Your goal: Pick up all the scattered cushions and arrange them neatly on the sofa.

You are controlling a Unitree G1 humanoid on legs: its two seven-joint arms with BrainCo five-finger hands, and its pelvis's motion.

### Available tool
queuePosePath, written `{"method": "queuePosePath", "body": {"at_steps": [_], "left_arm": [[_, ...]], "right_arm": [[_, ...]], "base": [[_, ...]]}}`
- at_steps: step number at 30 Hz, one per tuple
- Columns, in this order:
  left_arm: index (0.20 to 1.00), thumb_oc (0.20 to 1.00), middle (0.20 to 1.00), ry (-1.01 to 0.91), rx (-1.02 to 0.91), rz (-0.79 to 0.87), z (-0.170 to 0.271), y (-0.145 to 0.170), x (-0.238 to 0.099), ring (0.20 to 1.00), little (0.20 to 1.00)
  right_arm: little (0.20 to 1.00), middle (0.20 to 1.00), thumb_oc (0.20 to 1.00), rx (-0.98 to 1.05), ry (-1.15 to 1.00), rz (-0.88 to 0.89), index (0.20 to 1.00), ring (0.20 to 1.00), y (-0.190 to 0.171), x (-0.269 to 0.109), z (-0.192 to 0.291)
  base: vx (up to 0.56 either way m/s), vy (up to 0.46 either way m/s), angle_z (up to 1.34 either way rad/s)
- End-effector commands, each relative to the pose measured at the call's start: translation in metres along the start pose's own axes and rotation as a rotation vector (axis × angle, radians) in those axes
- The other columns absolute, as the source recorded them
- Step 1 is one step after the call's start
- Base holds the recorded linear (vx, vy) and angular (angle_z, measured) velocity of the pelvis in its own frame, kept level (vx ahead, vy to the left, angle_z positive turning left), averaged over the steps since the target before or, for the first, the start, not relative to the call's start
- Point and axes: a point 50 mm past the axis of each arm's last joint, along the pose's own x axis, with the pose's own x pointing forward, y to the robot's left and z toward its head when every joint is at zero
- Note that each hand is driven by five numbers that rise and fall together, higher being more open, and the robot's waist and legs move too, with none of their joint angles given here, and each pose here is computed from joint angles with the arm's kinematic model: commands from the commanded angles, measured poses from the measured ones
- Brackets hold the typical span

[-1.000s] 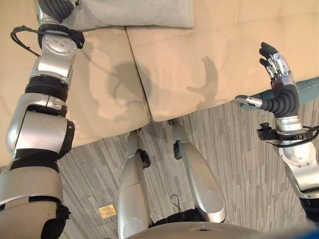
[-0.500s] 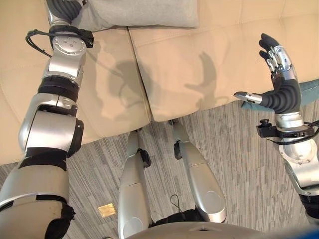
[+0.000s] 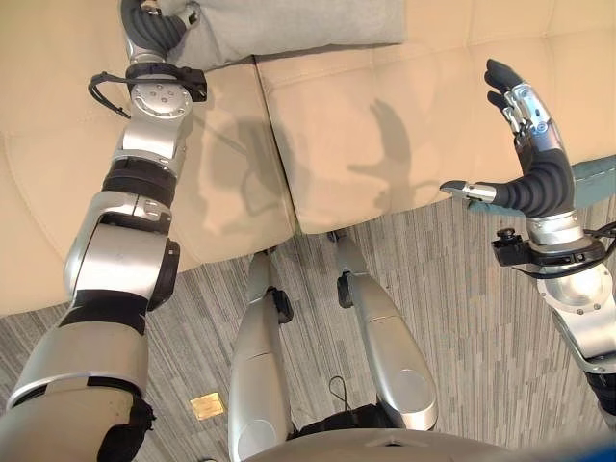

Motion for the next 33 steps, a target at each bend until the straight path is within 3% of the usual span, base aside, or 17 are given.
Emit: {"method": "queuePosePath", "body": {"at_steps": [1,4,6,8,11,13,14,17,18,22,26,27,30,31,33], "left_arm": [[1.0,1.0,1.0,-0.06,-0.062,-0.042,0.023,-0.012,0.004,1.0,1.0],[1.0,1.0,1.0,-0.05,-0.077,0.036,0.021,0.015,0.013,1.0,1.0],[1.0,1.0,1.0,-0.022,0.014,0.131,0.007,0.067,0.02,1.0,1.0],[1.0,1.0,1.0,-0.012,0.039,0.154,-0.004,0.088,0.016,1.0,1.0],[1.0,1.0,1.0,-0.099,0.018,0.085,-0.013,0.084,-0.01,1.0,1.0],[1.0,1.0,1.0,-0.094,-0.053,-0.022,-0.04,0.073,-0.053,1.0,1.0],[1.0,1.0,1.0,-0.052,-0.049,-0.101,-0.057,0.057,-0.074,1.0,1.0],[1.0,1.0,1.0,0.01,0.003,-0.265,-0.083,0.043,-0.118,1.0,1.0],[1.0,1.0,1.0,0.12,0.003,-0.346,-0.112,0.031,-0.144,1.0,1.0],[1.0,1.0,1.0,0.296,0.0,-0.46,-0.15,0.023,-0.191,1.0,1.0],[1.0,1.0,1.0,0.625,0.036,-0.556,-0.21,0.021,-0.266,1.0,1.0],[1.0,1.0,1.0,0.8,0.064,-0.584,-0.236,0.025,-0.307,1.0,1.0],[1.0,1.0,1.0,1.079,0.093,-0.564,-0.266,0.036,-0.368,1.0,1.0],[1.0,1.0,1.0,1.079,0.094,-0.564,-0.266,0.036,-0.367,1.0,1.0],[1.0,1.0,1.0,1.365,0.151,-0.574,-0.279,0.052,-0.435,1.0,1.0]], "right_arm": [[1.0,1.0,1.0,0.016,0.044,-0.113,1.0,1.0,-0.006,0.008,-0.022],[1.0,1.0,1.0,-0.001,0.068,-0.134,1.0,1.0,-0.002,0.02,-0.034],[1.0,1.0,1.0,0.011,0.111,-0.165,1.0,1.0,-0.01,0.016,-0.042],[1.0,1.0,1.0,0.015,0.158,-0.17,1.0,1.0,-0.015,0.004,-0.047],[1.0,1.0,1.0,0.053,0.254,-0.164,1.0,1.0,-0.018,-0.015,-0.058],[1.0,1.0,1.0,0.094,0.259,-0.113,1.0,1.0,-0.025,-0.032,-0.045],[1.0,1.0,1.0,0.107,0.367,-0.102,1.0,1.0,-0.027,-0.05,-0.062],[1.0,1.0,1.0,0.135,0.582,0.049,1.0,1.0,0.0,-0.083,-0.093],[1.0,1.0,1.0,0.142,0.745,0.115,1.0,1.0,0.017,-0.112,-0.118],[1.0,1.0,1.0,0.123,0.96,0.172,1.0,1.0,0.031,-0.154,-0.143],[1.0,1.0,1.0,0.101,1.235,0.231,1.0,1.0,0.054,-0.211,-0.167],[1.0,1.0,1.0,0.112,1.361,0.25,1.0,1.0,0.066,-0.24,-0.171],[1.0,1.0,1.0,0.11,1.565,0.264,1.0,1.0,0.08,-0.283,-0.17],[1.0,1.0,1.0,0.11,1.564,0.264,1.0,1.0,0.08,-0.283,-0.17],[1.0,1.0,1.0,0.12,1.806,0.27,1.0,1.0,0.093,-0.333,-0.155]], "base": [[0.0,-0.043,-0.03],[-0.01,-0.022,-0.09],[-0.02,-0.028,-0.1],[-0.01,-0.086,0.06],[-0.01,-0.171,0.28],[0.07,-0.142,0.41],[0.1,-0.076,0.35],[0.09,-0.031,0.16],[0.11,0.005,0.2],[0.04,0.016,0.35],[0.02,0.056,0.1],[0.02,0.082,-0.02],[0.01,0.045,-0.15],[0.01,0.004,-0.15],[0.06,-0.018,-0.06]]}}
